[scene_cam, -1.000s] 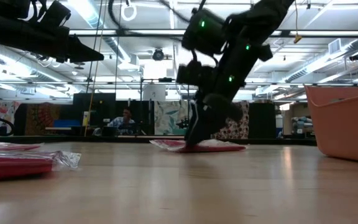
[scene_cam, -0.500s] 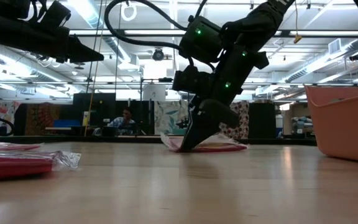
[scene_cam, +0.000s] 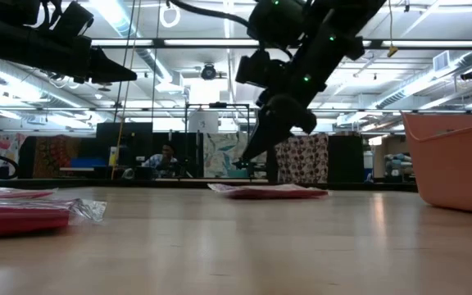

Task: Sort popcorn bags into baskets
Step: Put the red popcorn bag into the orange bin

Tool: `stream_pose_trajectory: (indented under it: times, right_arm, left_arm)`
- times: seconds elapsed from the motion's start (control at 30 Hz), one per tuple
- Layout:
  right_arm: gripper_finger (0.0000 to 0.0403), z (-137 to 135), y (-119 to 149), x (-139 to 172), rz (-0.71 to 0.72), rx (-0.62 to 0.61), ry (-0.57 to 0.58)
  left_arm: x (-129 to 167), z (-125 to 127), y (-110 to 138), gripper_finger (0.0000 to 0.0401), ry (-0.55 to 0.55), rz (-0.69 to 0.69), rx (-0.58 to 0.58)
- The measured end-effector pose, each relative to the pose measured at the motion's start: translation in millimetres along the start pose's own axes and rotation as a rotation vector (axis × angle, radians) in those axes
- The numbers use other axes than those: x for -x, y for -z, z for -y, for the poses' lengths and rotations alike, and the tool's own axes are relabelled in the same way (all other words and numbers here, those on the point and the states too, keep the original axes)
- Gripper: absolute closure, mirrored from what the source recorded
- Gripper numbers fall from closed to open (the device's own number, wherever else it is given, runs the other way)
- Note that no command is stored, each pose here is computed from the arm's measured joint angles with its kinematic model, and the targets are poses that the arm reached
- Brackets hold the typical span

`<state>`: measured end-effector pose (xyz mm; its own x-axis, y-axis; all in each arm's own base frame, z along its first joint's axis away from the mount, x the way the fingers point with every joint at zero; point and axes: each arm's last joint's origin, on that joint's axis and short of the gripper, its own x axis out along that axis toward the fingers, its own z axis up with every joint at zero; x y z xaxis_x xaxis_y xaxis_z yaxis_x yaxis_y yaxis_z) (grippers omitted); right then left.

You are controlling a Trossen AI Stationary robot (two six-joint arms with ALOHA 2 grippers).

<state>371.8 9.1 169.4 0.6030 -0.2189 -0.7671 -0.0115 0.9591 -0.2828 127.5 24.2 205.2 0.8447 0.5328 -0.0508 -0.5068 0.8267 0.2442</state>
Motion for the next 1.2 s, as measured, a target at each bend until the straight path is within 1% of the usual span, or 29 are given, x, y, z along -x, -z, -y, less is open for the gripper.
stream_pose_trajectory:
  times: [0.17,0.3,0.4,0.53,0.7,0.87,0.93,1.03,1.13,1.2]
  right_arm:
    - [0.0388,0.2,-4.5,6.2,0.032,-0.033,0.026]
    - [0.0358,-14.3,-5.5,-3.8,0.056,-0.026,0.020]
    - [0.0324,-27.3,-8.4,-11.8,0.103,-0.018,0.046]
    - [0.0267,-34.9,-9.3,-21.0,0.138,-0.024,0.079]
    - [0.0191,-29.0,-4.3,-28.5,0.106,-0.105,0.123]
    - [0.0137,-18.1,-3.7,-31.1,0.107,-0.172,0.139]
    - [0.0125,-16.7,-1.2,-39.2,0.103,-0.198,0.144]
    - [0.0116,-20.0,10.9,-55.6,0.048,-0.196,0.141]
    - [0.0116,-21.4,13.4,-63.9,0.045,-0.182,0.164]
    - [0.0125,-22.6,15.1,-67.7,0.040,-0.183,0.166]
  left_arm:
    - [0.0,0.0,0.0,0.0333,0.000,0.000,0.000]
    - [0.0,0.0,0.0,0.0333,0.000,0.000,0.000]
    - [0.0,0.0,-0.1,0.0333,0.000,0.001,0.001]
    - [0.0,0.0,-0.1,0.0333,0.000,0.001,0.001]
    - [0.0,0.0,-0.1,0.0333,0.000,0.001,0.002]
    - [0.0,0.1,-0.1,0.0333,0.003,0.001,0.002]
    - [0.0,0.1,-0.1,0.0333,0.003,0.002,0.002]
    - [-0.2,0.2,0.0,0.0333,0.003,0.000,0.001]
    - [-0.2,0.3,0.3,0.0333,0.004,-0.002,0.000]
    - [-0.2,0.3,0.6,0.0333,0.004,-0.004,-0.001]
